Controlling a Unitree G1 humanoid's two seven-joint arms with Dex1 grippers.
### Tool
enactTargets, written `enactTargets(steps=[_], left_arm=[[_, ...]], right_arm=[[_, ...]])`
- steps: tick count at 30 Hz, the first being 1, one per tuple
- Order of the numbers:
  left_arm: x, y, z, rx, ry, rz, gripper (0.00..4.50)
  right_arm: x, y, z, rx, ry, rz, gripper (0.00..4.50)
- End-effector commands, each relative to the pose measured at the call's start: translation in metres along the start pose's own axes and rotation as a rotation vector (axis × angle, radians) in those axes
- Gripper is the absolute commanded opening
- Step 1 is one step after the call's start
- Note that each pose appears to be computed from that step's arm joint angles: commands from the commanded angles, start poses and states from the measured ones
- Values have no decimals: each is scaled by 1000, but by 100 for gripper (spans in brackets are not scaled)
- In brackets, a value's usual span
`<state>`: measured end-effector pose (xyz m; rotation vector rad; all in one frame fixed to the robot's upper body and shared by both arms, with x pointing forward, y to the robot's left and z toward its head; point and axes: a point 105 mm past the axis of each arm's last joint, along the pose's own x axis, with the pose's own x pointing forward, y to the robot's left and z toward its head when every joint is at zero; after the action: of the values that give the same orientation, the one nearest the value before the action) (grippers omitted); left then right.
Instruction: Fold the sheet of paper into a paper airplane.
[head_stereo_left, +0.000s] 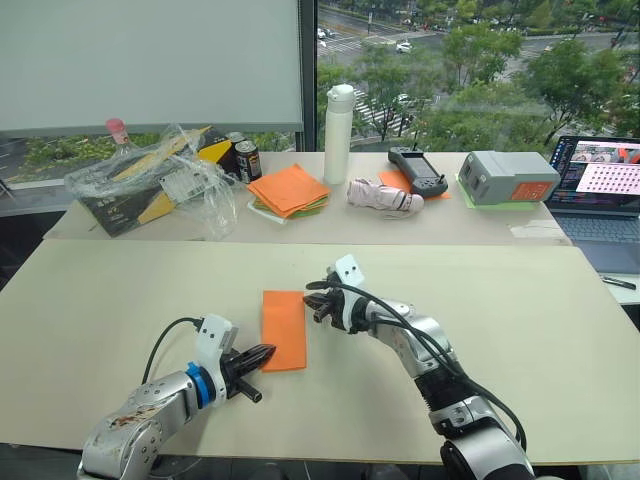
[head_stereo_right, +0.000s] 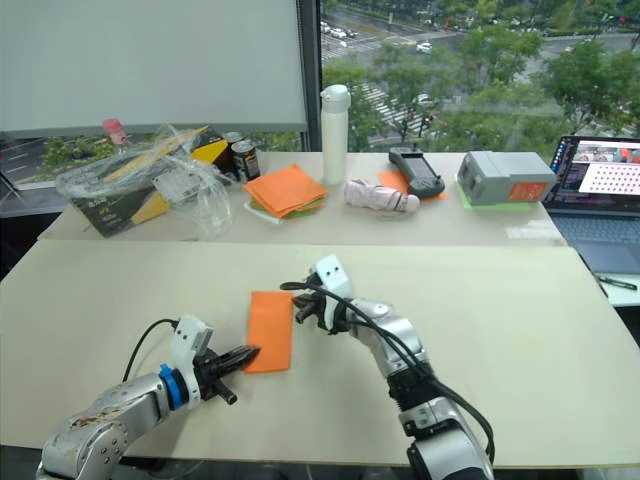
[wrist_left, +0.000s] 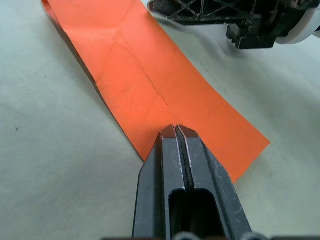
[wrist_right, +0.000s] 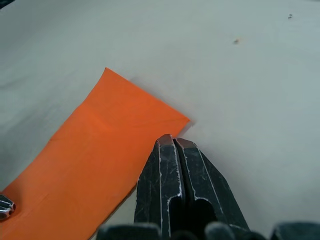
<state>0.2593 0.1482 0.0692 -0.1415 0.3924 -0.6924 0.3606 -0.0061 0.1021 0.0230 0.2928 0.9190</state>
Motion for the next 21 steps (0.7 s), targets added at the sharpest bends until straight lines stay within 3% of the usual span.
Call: enactTargets(steps=[1,21], left_arm=[[-1,2,-1,6,13,6,0],[0,0,-2,-2,6,11,0]], right_arm=[[-2,13,15,-33,-47,64,3],[-17,36,-26,-106,151,192,3]])
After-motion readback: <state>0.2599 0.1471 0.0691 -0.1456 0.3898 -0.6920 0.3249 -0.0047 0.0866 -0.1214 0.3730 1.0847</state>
